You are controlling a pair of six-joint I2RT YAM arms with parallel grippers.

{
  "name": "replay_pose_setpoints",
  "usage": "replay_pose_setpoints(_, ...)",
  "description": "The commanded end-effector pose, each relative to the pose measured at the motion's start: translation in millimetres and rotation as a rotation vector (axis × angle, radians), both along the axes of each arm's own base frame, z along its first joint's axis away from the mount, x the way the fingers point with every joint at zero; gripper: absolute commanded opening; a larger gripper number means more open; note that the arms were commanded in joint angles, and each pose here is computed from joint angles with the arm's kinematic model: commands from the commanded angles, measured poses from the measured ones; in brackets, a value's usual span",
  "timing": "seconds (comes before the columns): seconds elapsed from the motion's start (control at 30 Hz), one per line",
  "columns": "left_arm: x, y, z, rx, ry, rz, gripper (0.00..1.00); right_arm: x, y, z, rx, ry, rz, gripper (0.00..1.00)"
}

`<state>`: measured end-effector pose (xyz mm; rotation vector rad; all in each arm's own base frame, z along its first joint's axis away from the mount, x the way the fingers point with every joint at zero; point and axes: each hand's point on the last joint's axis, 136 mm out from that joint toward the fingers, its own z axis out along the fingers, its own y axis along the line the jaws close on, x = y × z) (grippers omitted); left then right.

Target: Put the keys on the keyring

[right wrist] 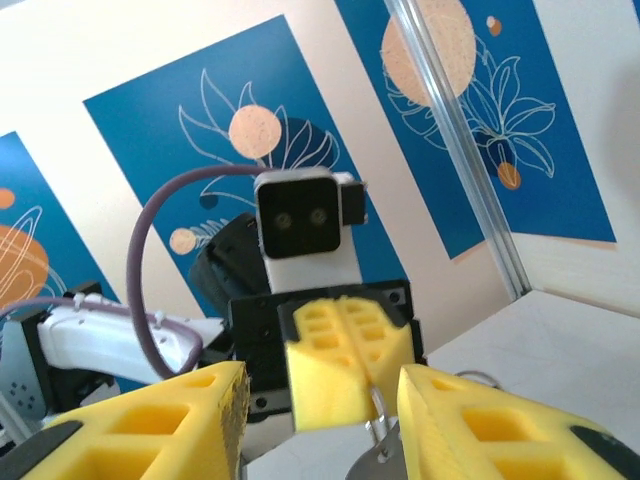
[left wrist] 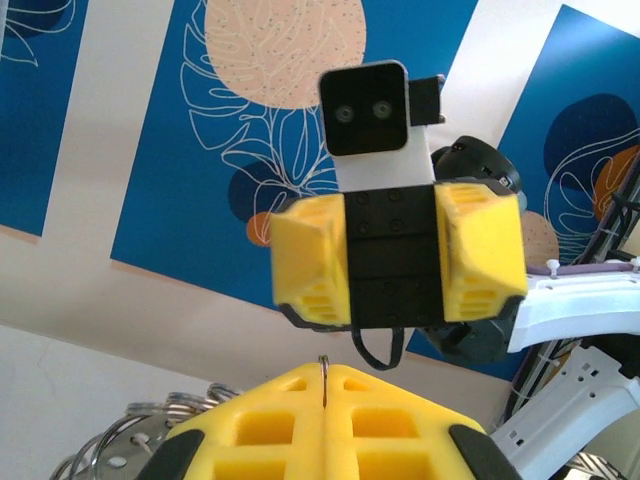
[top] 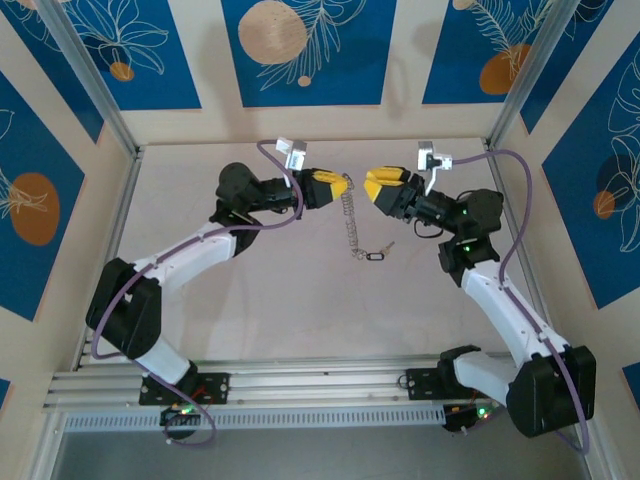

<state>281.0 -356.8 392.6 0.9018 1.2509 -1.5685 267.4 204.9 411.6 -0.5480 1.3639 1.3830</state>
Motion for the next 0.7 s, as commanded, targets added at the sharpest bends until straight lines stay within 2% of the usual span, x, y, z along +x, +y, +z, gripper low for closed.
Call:
replay_pose_setpoints(0.0, -10.0, -1.1, 20.8, -0.039, -0.124, -0.023, 0.0, -1.1, 1.3, -28.0, -0.077, 0.037, 0.024, 0.41)
replay_pose_setpoints(0.3, -14.4, 1.3, 23.1, -0.053, -0.211, -0.012, 0.0, -11.0, 6.4, -39.9, -0.128, 0.016, 0.102, 0.33)
replay_pose_setpoints(0.67, -17.6, 1.3, 20.9, -0.073, -0.253, -0.027, 0.0, -3.9, 6.9, -33.7, -0.111, -0.006, 0.085, 0.29)
